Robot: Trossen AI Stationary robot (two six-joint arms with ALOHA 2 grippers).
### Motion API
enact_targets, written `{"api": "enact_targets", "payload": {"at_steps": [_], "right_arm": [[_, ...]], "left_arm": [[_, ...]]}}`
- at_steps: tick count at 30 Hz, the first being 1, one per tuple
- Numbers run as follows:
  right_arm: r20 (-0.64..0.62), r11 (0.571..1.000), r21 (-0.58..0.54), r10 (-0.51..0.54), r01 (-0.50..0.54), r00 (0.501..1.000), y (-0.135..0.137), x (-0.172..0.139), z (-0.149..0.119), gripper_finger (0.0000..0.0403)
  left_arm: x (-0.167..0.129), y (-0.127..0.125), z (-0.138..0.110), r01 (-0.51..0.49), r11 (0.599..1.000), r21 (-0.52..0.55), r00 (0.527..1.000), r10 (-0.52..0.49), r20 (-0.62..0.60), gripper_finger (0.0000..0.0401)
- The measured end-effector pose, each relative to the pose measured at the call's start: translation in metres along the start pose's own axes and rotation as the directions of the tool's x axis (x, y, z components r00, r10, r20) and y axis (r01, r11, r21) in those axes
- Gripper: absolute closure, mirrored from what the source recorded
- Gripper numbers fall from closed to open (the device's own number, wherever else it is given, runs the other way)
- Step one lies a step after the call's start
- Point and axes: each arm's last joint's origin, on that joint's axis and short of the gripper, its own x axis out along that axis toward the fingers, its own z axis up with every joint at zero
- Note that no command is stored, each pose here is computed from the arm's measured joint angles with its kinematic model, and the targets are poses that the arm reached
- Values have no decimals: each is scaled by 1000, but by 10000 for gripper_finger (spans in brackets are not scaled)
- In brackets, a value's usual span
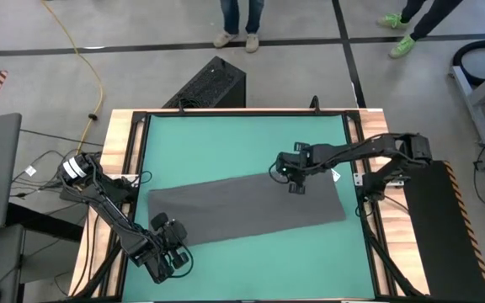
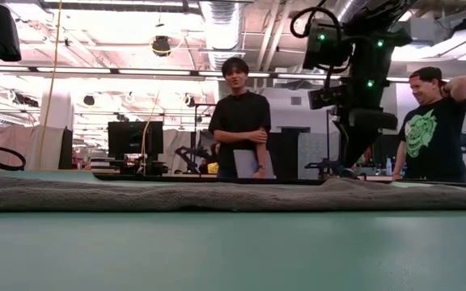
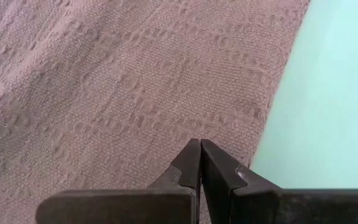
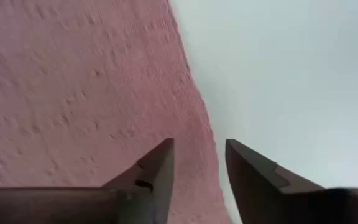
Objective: Roll towel
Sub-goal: Roll the gray towel
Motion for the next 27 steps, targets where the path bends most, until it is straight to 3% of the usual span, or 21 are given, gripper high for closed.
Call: {"api": "enact_targets", "payload": {"at_steps": [4,9,13,16,20,27], "right_arm": [[142,996,20,86,-89,986,8,-14,8,216],[448,950,-88,306,-299,840,49,-50,27,220],[517,952,-188,305,-241,800,102,-55,28,227],[525,958,-237,264,-159,809,134,-51,21,226],[479,965,-238,214,-109,851,166,-56,5,219],[282,991,-137,29,10,959,183,-88,-45,210]], "left_arm": [[-1,-1,-1,3,1000,-5,1000,-2,29,401],[-11,-10,5,64,997,50,977,-73,202,401],[-35,-25,19,109,985,130,967,-135,215,401],[-52,-36,25,147,962,231,982,-169,78,401],[-68,-58,26,284,900,332,959,-262,-108,401],[-69,-69,20,268,878,396,955,-187,-229,395]]}}
